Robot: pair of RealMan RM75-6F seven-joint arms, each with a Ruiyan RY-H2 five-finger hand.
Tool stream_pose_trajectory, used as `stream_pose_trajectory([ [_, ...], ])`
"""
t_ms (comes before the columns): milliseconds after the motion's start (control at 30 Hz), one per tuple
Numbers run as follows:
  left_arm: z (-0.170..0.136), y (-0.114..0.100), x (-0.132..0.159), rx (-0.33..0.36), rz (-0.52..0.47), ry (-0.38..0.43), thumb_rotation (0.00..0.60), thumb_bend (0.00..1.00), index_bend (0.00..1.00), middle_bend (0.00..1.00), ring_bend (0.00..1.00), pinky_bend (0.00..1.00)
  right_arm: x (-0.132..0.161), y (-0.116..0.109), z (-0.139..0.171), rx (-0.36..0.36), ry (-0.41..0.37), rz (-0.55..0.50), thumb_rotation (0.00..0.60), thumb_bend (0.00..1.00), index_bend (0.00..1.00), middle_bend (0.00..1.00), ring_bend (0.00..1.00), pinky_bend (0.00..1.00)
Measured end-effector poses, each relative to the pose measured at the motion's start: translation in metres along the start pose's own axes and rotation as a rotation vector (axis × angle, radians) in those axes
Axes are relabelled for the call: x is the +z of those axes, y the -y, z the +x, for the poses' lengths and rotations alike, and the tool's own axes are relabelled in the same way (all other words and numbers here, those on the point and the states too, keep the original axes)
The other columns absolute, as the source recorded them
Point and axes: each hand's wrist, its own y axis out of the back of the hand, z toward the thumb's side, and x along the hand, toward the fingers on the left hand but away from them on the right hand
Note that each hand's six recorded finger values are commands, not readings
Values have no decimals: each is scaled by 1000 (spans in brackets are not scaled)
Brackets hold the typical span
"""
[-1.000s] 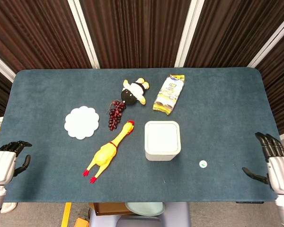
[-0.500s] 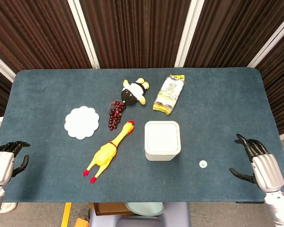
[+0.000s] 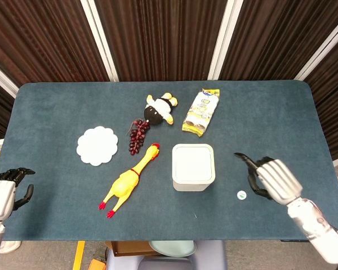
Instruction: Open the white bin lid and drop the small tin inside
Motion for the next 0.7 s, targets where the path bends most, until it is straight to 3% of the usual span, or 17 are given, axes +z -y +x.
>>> stream_pose_trajectory([
  [200, 0, -1, 0, 2, -2, 0, 600, 461, 374, 388, 371, 476, 22, -2, -26, 57, -43, 50, 600, 729, 295, 769, 650, 591],
  [700, 0, -1, 0, 2, -3, 0, 600, 460, 374, 388, 371, 475, 44, 26, -53, 151, -75, 86, 600, 729, 328, 771, 652, 591],
])
